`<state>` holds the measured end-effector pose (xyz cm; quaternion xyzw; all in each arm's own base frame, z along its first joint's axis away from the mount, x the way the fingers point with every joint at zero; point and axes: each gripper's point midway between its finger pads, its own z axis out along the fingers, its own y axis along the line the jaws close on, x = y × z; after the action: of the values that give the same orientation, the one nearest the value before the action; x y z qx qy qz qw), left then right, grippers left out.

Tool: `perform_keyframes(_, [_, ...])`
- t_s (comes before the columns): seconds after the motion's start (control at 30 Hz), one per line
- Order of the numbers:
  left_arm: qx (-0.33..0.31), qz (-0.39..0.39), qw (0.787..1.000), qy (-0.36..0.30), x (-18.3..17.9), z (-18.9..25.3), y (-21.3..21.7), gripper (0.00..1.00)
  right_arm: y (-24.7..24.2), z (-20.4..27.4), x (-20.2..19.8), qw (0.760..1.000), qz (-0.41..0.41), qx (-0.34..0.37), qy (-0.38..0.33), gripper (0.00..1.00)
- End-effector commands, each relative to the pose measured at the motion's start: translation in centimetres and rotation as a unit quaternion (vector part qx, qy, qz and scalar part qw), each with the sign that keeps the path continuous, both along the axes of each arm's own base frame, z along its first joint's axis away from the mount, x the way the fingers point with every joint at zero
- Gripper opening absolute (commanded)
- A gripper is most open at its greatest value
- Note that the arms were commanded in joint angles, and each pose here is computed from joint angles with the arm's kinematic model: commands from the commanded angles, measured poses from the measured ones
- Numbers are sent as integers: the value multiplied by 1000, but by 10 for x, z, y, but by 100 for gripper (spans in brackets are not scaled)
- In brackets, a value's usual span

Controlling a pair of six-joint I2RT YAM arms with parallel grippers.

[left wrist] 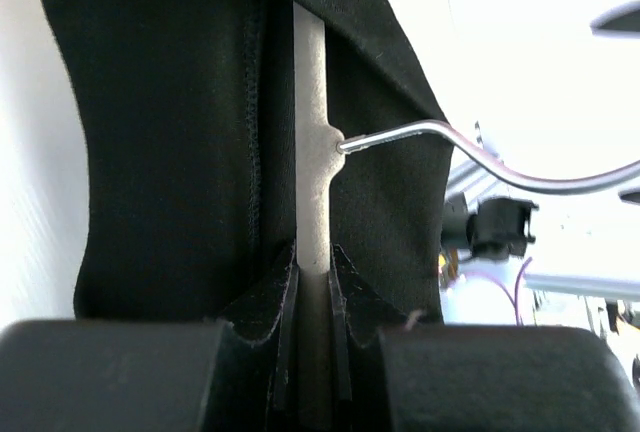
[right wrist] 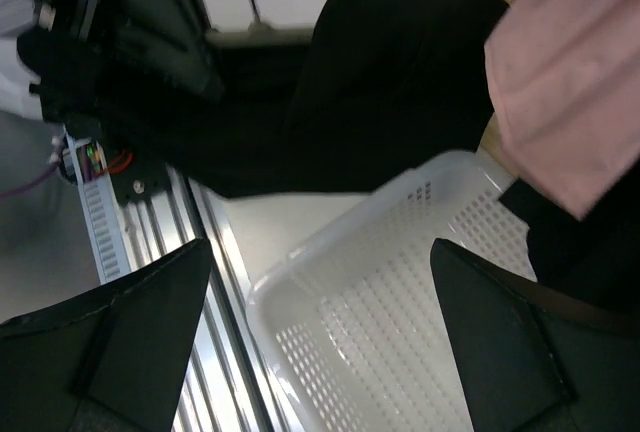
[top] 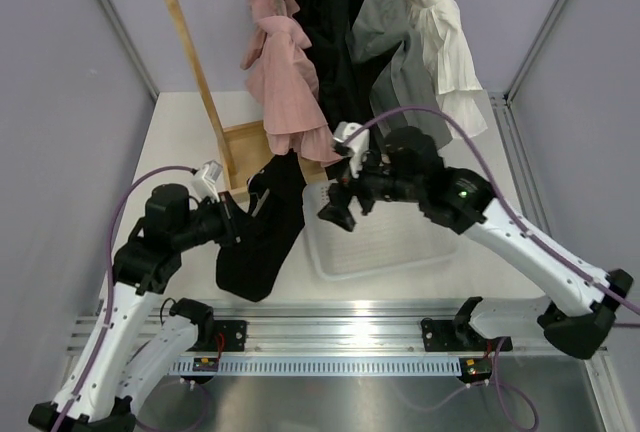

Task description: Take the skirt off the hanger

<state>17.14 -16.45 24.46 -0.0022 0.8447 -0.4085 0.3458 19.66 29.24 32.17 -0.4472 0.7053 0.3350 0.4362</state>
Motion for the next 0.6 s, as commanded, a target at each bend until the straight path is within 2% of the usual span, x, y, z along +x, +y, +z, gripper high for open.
perform_keyframes(0.0, [-25,-44,998,-27,-21,15,-6,0,48,33,24,994,-96,49,-15,99])
perform_keyframes(0.1, [-24,-44,998,-26,-29,12,-4,0,83,36,22,994,-91,55,-18,99])
perform_keyframes(0.23, [-27,-45,998,-29,-36,11,-2,0,119,9,34,994,-111,13,-16,100])
perform_keyframes(0.47, [-29,-40,998,-31,-40,13,0,0,129,-12,36,994,-107,-6,-1,99])
perform_keyframes(0.57, [-37,-35,998,-34,-38,16,-1,0,132,-17,24,997,-79,-9,8,93])
